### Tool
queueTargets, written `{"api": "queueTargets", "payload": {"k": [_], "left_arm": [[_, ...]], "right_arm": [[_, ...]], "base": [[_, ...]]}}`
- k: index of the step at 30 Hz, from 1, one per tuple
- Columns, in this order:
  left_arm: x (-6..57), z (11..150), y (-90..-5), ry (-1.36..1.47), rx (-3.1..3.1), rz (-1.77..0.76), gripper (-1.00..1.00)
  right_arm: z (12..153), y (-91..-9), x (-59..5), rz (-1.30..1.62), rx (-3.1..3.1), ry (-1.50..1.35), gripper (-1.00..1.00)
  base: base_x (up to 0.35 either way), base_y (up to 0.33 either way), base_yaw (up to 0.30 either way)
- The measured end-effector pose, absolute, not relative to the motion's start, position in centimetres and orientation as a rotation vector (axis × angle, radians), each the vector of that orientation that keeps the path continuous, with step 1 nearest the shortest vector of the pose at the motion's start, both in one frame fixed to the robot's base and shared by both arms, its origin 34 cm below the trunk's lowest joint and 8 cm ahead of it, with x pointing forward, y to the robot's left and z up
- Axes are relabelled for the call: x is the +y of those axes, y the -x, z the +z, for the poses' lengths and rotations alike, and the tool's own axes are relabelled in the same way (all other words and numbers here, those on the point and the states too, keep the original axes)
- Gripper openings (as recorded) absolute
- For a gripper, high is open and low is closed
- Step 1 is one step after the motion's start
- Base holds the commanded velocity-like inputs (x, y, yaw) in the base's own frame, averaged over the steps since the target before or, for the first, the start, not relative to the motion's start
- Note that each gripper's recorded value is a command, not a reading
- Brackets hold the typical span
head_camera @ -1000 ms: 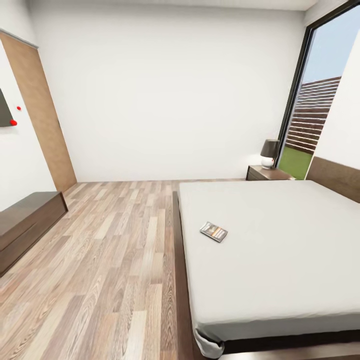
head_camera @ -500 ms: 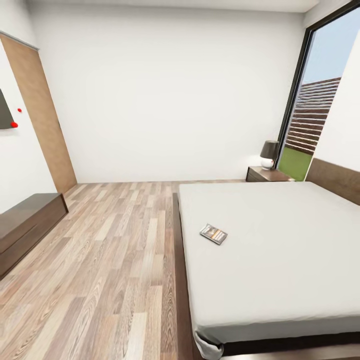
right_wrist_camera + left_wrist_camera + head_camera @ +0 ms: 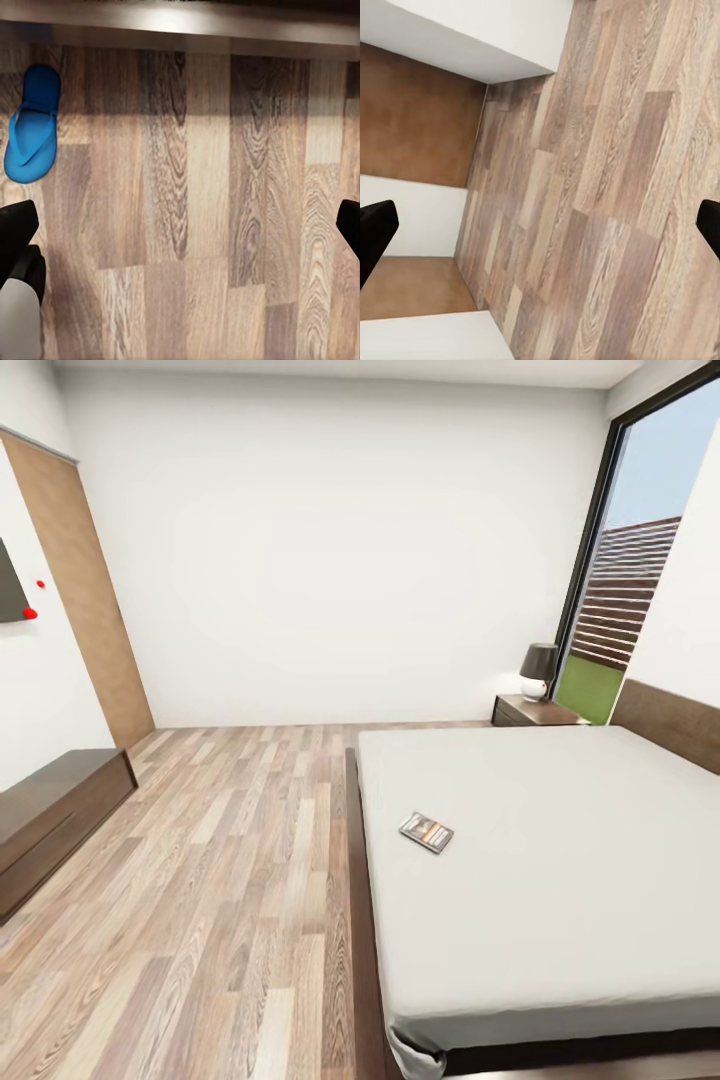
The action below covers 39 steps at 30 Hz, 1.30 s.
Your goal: In the bedroom, move the book from the bed onto either nightstand, and place the two sandals side by side next to the bed.
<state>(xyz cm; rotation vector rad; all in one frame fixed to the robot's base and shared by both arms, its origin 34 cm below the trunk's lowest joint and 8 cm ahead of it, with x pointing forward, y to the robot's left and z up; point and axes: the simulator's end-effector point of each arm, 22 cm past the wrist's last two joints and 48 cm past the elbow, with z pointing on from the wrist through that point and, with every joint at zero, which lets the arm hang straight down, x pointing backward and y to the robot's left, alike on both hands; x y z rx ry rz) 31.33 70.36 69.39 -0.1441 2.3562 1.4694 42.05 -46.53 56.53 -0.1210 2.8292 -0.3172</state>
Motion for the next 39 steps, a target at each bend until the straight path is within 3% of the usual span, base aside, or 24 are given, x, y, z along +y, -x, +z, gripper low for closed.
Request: {"api": "queueTargets", "payload": {"k": [39], "left_arm": [[70.3,75.0,-31.3,0.147,2.323,1.465,1.00]], "right_arm": [[61.6,-41.1,-46.3,-0.317,2.842,0.141,1.00]], "base": [[0.000,0.000,0.000]]}}
